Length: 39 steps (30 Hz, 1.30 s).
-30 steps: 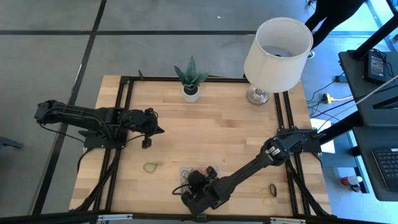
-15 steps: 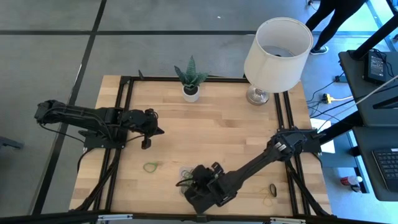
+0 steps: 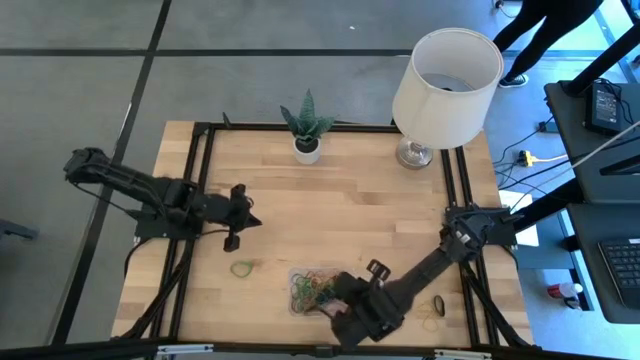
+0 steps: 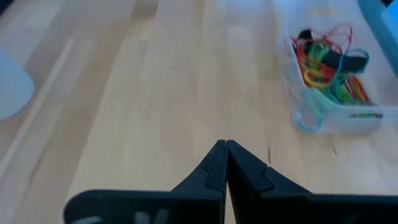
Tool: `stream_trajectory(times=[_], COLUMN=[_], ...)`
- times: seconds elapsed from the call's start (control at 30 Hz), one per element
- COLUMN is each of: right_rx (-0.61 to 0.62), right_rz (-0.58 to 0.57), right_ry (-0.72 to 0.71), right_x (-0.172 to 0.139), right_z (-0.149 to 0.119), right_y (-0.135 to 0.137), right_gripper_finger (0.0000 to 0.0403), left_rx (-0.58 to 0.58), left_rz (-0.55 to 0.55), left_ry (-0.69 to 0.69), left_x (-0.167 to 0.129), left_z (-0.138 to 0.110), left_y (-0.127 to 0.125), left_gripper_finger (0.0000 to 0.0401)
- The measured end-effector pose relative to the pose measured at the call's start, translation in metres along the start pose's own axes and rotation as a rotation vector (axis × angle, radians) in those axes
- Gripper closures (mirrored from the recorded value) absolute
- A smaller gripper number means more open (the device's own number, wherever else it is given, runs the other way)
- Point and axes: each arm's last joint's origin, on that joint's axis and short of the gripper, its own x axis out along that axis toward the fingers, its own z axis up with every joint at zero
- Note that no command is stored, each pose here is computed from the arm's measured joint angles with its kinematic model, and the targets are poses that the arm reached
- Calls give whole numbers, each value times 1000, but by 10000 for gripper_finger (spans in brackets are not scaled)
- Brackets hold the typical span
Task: Pick and place rubber bands into bin
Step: Put the green rubber band into the transparent bin
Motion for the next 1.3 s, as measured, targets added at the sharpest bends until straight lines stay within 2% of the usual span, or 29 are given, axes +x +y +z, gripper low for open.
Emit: stream_trajectory(times=[0.17,0.37,0.47,0.6,0.77,0.87,1.07,1.3], right_rx=[-67,-40,-12,32,114,138,108,113], right_rz=[-18,-46,53,233,325,330,310,321], right_ry=[-38,-46,-60,-80,-65,-50,1,1], right_x=[-10,-7,-2,7,28,37,44,44], right_z=[-34,-84,-108,-138,-169,-181,-191,-190], right_y=[7,4,5,-1,-20,-28,-34,-32], right_gripper_finger=[398,401,401,401,401,399,385,383], left_rx=[12,16,6,-69,-224,-299,-426,-498], left_rz=[33,44,68,71,81,108,175,261], left_ry=[92,216,301,417,531,587,687,778], left_x=[1,11,15,20,28,32,44,56], left_z=[2,5,2,-5,-14,-19,-32,-49], left_y=[-19,-44,-52,-60,-65,-67,-78,-89], left_gripper_finger=[399,399,398,398,385,362,314,300])
